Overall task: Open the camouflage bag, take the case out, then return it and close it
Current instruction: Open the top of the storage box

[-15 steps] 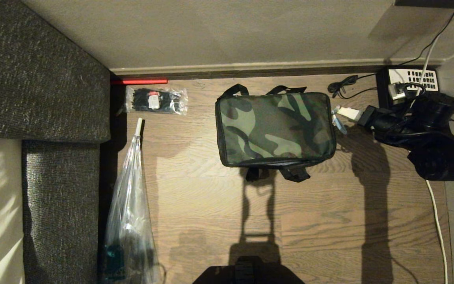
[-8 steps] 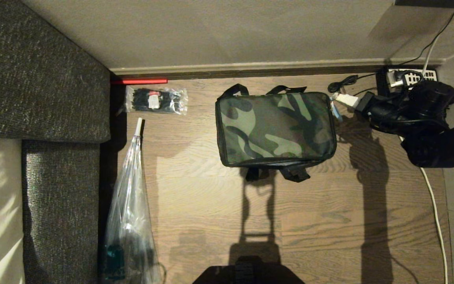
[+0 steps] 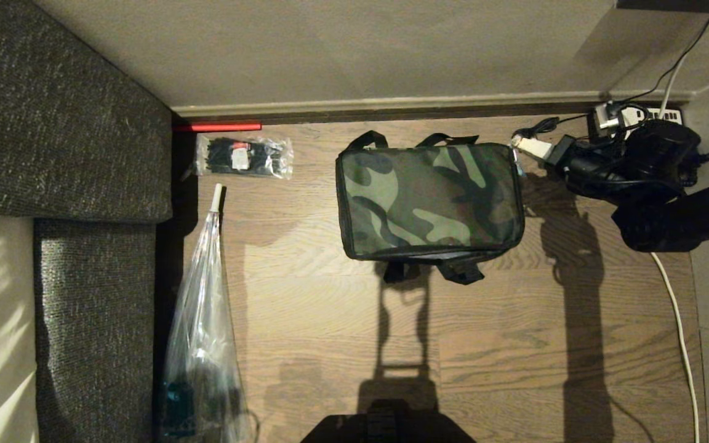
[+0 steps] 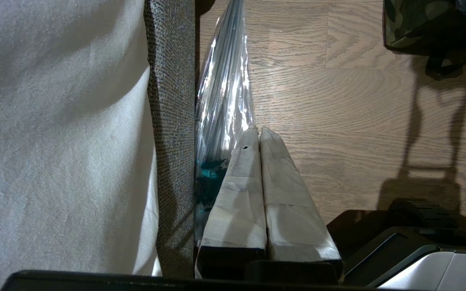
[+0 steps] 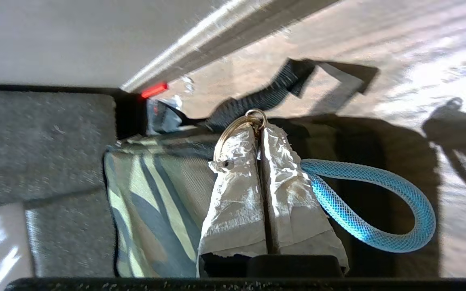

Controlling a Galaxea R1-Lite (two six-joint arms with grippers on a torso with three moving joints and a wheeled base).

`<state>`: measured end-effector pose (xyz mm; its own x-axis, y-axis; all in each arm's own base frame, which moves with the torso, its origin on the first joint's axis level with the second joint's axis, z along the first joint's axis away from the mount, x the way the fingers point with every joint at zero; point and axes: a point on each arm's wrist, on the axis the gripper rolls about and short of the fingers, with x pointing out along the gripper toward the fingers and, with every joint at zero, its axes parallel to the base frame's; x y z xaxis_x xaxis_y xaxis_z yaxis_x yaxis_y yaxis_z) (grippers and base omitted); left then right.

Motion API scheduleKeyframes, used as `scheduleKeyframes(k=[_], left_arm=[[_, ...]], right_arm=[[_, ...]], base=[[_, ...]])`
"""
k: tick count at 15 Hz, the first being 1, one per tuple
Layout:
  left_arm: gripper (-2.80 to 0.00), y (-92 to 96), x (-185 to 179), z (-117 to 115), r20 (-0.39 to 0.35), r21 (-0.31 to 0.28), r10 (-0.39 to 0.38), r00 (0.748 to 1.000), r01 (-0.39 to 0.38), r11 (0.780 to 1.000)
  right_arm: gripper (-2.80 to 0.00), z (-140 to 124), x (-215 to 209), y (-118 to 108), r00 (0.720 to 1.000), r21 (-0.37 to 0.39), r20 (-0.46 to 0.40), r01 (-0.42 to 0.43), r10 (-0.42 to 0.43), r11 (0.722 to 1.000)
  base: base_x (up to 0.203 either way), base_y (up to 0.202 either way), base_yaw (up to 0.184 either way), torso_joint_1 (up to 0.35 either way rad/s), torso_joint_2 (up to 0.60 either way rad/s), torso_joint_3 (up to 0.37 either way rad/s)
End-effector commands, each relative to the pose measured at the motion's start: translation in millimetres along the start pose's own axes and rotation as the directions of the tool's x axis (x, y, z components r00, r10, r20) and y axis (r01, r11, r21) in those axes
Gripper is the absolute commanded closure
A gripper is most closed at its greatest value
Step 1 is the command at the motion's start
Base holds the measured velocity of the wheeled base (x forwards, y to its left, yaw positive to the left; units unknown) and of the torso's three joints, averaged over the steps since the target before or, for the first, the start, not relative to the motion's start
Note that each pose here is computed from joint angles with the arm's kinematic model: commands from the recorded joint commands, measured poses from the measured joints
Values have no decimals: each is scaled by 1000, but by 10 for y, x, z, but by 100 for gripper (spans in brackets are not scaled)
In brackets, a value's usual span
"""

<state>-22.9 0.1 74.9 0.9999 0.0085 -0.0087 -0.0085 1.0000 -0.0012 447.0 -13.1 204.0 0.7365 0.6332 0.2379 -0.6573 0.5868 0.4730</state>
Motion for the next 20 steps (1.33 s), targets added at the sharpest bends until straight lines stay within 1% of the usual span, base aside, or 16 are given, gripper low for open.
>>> scheduleKeyframes(k=[1, 3, 5, 8, 9, 12, 14, 17, 19, 20], left_arm=[[0, 0, -1, -1, 1, 0, 1, 1000, -1, 1000], [0, 0, -1, -1, 1, 0, 1, 1000, -1, 1000], [0, 0, -1, -1, 1, 0, 1, 1000, -1, 1000], [0, 0, -1, -1, 1, 0, 1, 1000, -1, 1000], [0, 0, -1, -1, 1, 0, 1, 1000, -1, 1000], [0, 0, 0, -1, 0, 0, 1, 1000, -1, 1000], [0, 0, -1, -1, 1, 0, 1, 1000, -1, 1000], [0, 0, -1, -1, 1, 0, 1, 1000, -1, 1000], [0, 0, -1, -1, 1, 0, 1, 1000, -1, 1000], [0, 0, -1, -1, 1, 0, 1, 1000, -1, 1000]], right_arm=[[0, 22, 53, 36, 1000, -7, 7, -30, 30, 1000], [0, 54, 79, 62, 999, -13, 12, -41, 41, 999], [0, 102, 105, 95, 998, 18, 24, -56, 55, 998], [0, 75, 107, 68, 998, 16, 25, -55, 54, 998], [-280, 80, 108, 72, 998, 11, 27, -57, 57, 998], [-280, 38, 76, 67, 999, 13, 24, -45, 45, 999], [-280, -58, 26, 28, 1000, 12, 1, -21, 21, 1000], [-280, -117, -230, -41, 998, -47, -37, 46, -48, 998], [-280, -118, -439, -100, 994, -135, -49, 88, -96, 987], [-280, -93, -550, -123, 991, -181, -48, 114, -125, 977]], base=[[0, 0, 0, 0, 0, 0], [0, 0, 0, 0, 0, 0], [0, 0, 0, 0, 0, 0], [0, 0, 0, 0, 0, 0], [0, 0, 0, 0, 0, 0], [0, 0, 0, 0, 0, 0], [0, 0, 0, 0, 0, 0], [0, 0, 0, 0, 0, 0], [0, 0, 0, 0, 0, 0], [0, 0, 0, 0, 0, 0]])
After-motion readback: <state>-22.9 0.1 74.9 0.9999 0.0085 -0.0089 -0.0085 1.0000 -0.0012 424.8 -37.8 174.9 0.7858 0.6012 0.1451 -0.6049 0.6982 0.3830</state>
